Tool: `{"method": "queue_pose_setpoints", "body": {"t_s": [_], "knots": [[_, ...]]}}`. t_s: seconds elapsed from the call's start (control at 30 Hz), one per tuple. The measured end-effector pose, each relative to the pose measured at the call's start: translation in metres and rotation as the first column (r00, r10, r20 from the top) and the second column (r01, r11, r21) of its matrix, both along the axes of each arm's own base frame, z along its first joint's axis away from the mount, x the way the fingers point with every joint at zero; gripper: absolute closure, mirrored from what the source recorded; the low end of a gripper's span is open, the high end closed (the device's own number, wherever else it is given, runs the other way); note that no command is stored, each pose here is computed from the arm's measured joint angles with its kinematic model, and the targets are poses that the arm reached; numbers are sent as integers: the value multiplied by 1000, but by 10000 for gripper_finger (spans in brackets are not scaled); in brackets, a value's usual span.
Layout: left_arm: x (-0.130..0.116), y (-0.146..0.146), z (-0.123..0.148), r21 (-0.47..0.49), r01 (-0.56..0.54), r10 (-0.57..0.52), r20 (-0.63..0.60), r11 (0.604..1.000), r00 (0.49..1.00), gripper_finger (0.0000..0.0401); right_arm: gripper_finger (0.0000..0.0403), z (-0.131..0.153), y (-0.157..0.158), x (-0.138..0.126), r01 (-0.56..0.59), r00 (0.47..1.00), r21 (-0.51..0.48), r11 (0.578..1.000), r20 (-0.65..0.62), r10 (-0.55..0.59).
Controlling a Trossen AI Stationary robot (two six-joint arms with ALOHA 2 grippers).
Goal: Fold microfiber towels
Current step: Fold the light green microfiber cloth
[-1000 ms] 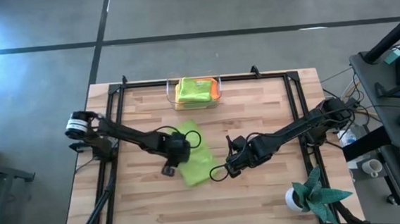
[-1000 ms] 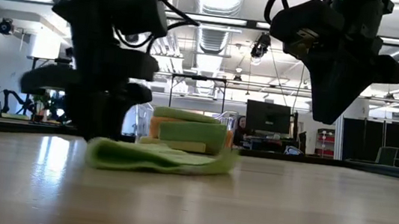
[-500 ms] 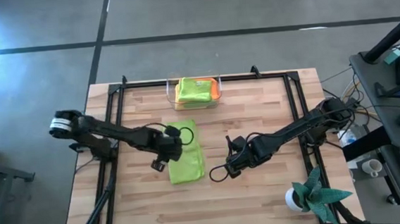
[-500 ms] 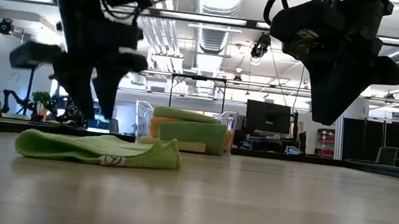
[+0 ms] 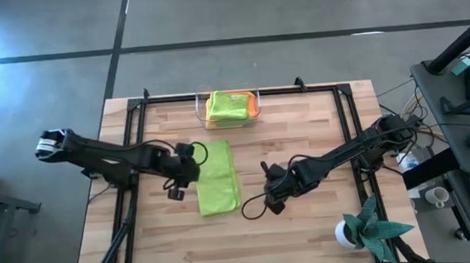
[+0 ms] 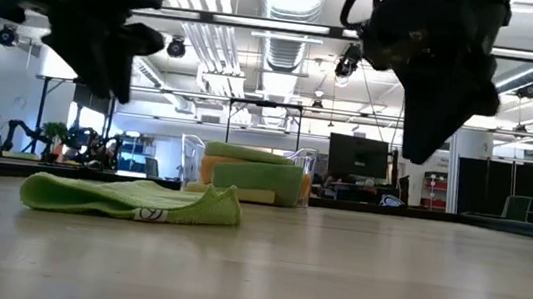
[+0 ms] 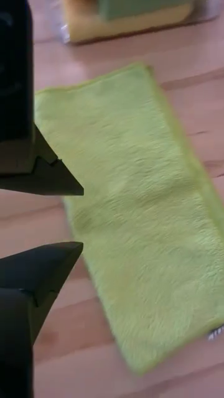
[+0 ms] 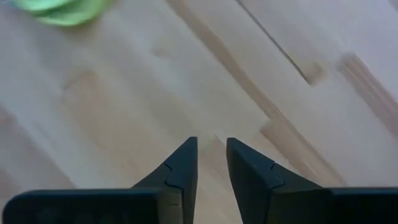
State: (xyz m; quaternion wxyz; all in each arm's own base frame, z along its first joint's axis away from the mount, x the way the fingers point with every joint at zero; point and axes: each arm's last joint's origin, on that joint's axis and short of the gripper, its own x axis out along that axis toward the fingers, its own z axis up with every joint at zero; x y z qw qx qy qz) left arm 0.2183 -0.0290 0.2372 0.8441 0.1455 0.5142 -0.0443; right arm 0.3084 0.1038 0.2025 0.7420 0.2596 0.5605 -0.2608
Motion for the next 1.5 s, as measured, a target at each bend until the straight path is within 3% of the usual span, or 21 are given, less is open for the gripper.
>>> {"method": "queue_pose_setpoints", "body": {"t_s": [0.17,0.43,0.53,0.7,0.8,1.17,1.5], "knots": [[-12,-11,3,-69,-92,90,-32,993,995,285,311,3,0,11,-175,981,-12,985,85,175],[-20,-41,-2,-118,-96,88,-77,988,993,285,288,5,-8,24,-386,905,-84,919,160,395],[-20,-53,-8,-101,-98,88,-93,990,992,285,279,6,-9,32,-488,828,-151,860,231,511],[-16,-70,-22,-49,-104,98,-106,993,989,285,267,4,-6,41,-635,636,-332,698,289,716],[-11,-80,-30,-46,-82,77,-97,996,992,285,262,4,-6,45,-653,554,-419,631,304,775],[11,-101,-49,-96,-47,45,-25,994,999,285,254,-1,-7,51,-638,393,-594,490,296,871],[14,-116,-69,-168,-64,47,-105,984,993,285,255,-14,0,81,-656,376,-586,475,292,880]]}}
